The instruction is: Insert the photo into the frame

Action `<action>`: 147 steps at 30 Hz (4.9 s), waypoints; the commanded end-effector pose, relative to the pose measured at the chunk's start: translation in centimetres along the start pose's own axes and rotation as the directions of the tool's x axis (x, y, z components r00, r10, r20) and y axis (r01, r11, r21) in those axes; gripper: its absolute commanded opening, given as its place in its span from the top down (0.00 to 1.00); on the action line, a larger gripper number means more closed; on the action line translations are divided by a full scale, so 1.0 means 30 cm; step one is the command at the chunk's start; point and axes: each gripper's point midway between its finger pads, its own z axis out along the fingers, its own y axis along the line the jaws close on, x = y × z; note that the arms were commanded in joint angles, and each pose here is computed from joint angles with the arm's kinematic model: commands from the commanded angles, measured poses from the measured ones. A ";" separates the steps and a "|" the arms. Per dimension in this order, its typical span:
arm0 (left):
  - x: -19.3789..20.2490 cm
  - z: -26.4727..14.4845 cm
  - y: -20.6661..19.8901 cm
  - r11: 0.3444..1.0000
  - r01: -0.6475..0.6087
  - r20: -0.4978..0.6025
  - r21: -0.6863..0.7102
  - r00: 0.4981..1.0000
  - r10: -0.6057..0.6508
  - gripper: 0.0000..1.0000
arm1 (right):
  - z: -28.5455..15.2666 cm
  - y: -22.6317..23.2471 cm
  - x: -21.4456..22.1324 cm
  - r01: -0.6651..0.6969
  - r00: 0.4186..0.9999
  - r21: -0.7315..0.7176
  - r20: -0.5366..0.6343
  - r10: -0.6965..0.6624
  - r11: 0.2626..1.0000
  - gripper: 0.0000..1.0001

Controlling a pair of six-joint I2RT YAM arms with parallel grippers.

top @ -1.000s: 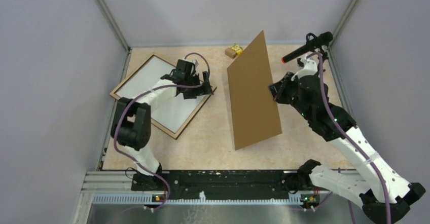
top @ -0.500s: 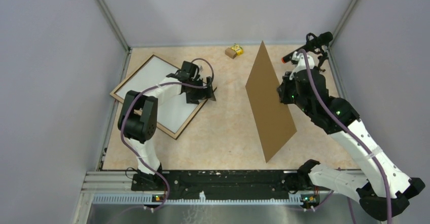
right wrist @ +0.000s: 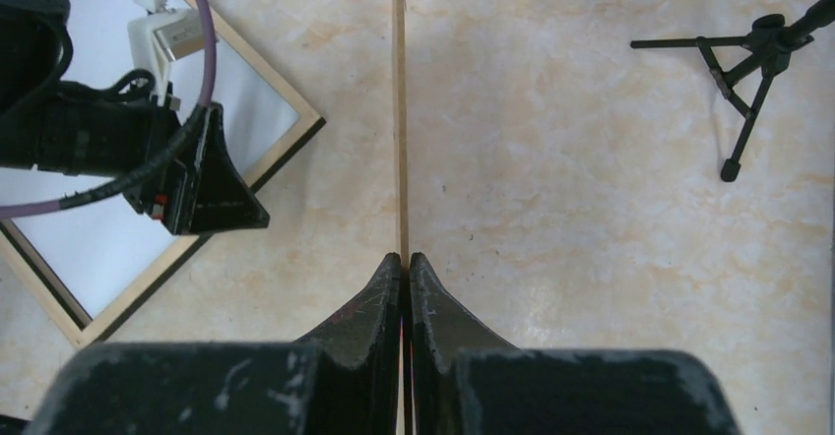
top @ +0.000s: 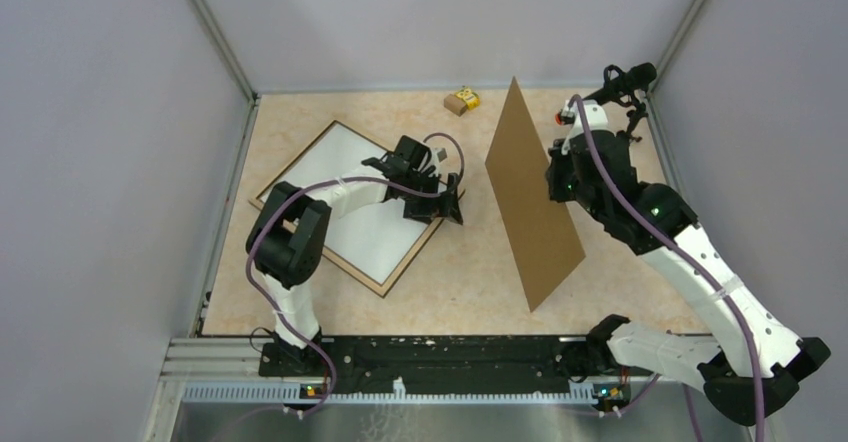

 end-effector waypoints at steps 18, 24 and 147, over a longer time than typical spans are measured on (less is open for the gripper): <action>-0.046 -0.169 -0.222 0.968 -0.188 0.127 0.166 0.978 0.168 0.02 | 0.057 0.036 0.062 -0.023 0.992 0.031 -0.122 0.027 0.999 0.75; -0.112 -0.287 -0.213 0.966 -0.239 0.268 0.098 0.941 0.206 0.02 | 0.060 0.048 0.053 -0.019 0.991 0.029 -0.130 0.023 0.999 0.94; -0.122 -0.890 0.492 0.799 0.397 0.716 0.451 0.375 -0.590 1.00 | -0.119 0.246 0.067 -0.105 0.989 -0.237 0.073 0.125 0.966 0.01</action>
